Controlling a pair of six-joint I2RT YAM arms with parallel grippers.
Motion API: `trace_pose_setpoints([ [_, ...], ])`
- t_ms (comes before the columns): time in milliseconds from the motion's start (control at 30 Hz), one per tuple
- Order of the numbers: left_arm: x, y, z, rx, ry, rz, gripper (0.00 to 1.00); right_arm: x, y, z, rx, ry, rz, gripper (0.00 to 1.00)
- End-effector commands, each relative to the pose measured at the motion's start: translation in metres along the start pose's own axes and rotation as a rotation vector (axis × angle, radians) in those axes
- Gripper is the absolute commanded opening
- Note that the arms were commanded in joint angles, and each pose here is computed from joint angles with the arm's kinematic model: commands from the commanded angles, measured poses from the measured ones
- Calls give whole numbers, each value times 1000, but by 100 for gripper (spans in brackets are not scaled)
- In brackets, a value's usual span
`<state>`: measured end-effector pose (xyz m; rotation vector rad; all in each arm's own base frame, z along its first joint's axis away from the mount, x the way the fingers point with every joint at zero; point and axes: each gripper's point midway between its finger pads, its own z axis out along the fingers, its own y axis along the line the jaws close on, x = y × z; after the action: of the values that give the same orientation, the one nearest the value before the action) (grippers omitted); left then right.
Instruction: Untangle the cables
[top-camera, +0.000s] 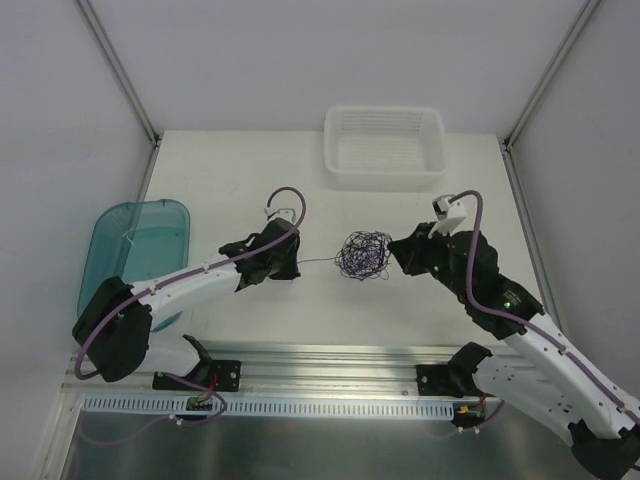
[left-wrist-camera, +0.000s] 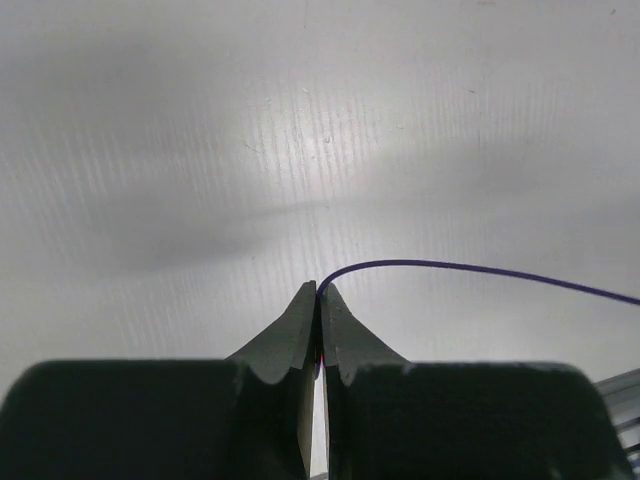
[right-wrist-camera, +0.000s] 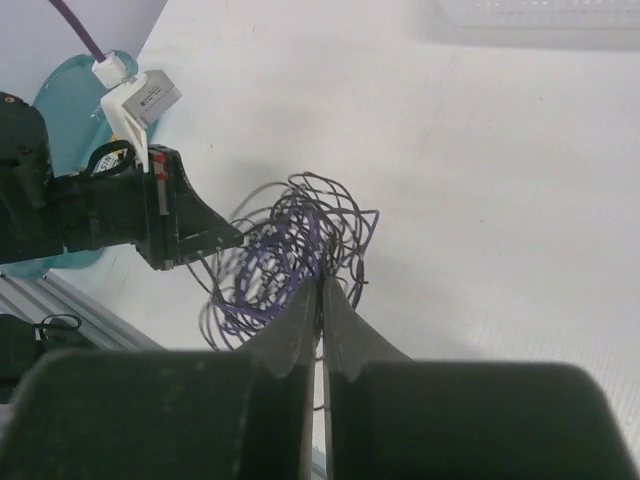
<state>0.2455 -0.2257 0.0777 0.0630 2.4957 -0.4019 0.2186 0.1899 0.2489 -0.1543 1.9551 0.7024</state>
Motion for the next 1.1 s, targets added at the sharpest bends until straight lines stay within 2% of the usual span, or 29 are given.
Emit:
trace_pose_setpoints([
  [0, -7, 2, -12, 3, -38, -74, 0, 29, -21, 7, 90, 107, -34, 1],
  [167, 0, -6, -23, 80, -21, -50, 0, 90, -32, 31, 128, 283, 44, 1],
  [300, 17, 25, -27, 4, -53, -100, 0, 111, -83, 20, 397, 332, 35, 1],
  [333, 16, 34, -28, -28, -76, -135, 0, 104, -81, 19, 395, 326, 23, 1],
  [433, 20, 61, -32, -84, -98, -225, 0, 82, -73, 10, 363, 270, 7, 1],
  [600, 10, 81, -42, -139, -145, -295, 0, -5, -26, -24, 161, 7, 11, 1],
  [667, 3, 81, -46, -136, -167, -299, 0, -20, -12, -31, 71, -55, -36, 1],
  [700, 2, 80, -47, -134, -172, -297, 0, -24, 3, -33, -31, -109, -50, 4],
  [733, 1, 80, -47, -134, -171, -292, 0, -18, 3, -29, -51, -114, -71, 7],
  [767, 2, 79, -46, -134, -163, -286, 0, -12, -3, -23, -31, -107, -67, 9],
  [833, 6, 79, -43, -133, -144, -281, 0, 22, -54, -12, 262, 47, -20, 4],
  [867, 8, 78, -42, -130, -134, -280, 0, 35, -67, -12, 354, 101, 32, 1],
  [900, 12, 79, -41, -129, -122, -277, 0, 52, -75, -13, 400, 178, 18, 1],
  [933, 14, 79, -41, -124, -118, -280, 0, 73, -81, -7, 423, 255, 10, 4],
  [1067, 16, 76, -42, -106, -104, -244, 0, 111, -85, -2, 415, 369, 38, 55],
])
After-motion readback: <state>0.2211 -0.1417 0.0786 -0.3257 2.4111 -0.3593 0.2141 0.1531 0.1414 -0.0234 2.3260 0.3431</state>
